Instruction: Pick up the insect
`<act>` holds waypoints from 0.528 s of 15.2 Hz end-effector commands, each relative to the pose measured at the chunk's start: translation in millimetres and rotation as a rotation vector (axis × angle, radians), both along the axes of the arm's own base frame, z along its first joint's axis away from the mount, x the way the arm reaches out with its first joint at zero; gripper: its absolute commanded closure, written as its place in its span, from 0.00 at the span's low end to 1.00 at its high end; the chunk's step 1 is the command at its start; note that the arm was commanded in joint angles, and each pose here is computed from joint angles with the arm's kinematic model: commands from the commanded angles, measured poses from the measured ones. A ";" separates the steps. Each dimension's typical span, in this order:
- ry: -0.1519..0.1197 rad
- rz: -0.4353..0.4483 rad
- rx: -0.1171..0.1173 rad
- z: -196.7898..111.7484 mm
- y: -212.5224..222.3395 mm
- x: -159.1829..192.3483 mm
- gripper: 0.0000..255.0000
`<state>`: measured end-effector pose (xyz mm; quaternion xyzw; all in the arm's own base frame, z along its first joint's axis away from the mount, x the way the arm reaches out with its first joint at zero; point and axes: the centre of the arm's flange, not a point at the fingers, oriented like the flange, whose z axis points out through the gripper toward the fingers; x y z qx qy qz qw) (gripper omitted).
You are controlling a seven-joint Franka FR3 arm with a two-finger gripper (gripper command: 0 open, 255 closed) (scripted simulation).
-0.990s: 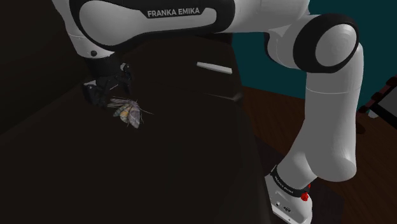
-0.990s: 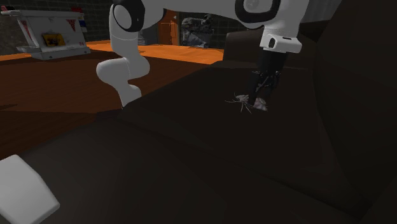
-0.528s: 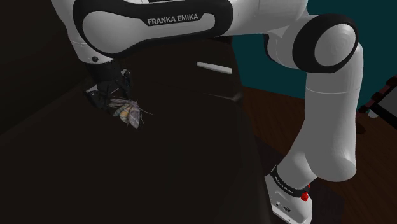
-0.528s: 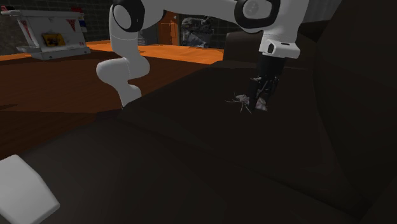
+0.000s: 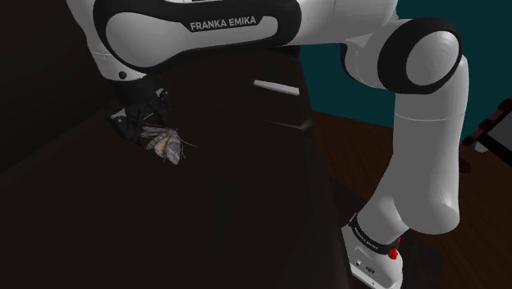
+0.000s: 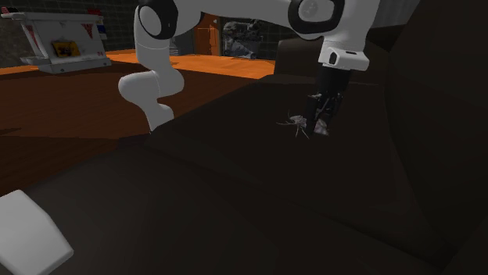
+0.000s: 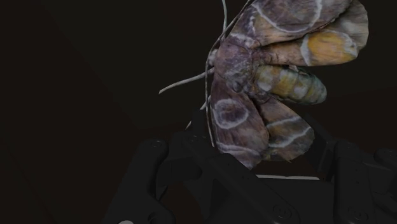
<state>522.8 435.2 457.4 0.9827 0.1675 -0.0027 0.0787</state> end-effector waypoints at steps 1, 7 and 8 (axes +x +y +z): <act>0.000 0.000 0.000 8.1 0.4 0.1 1.00; 0.000 0.000 0.000 39.8 0.4 0.1 1.00; 0.000 0.000 0.000 45.1 0.4 0.1 1.00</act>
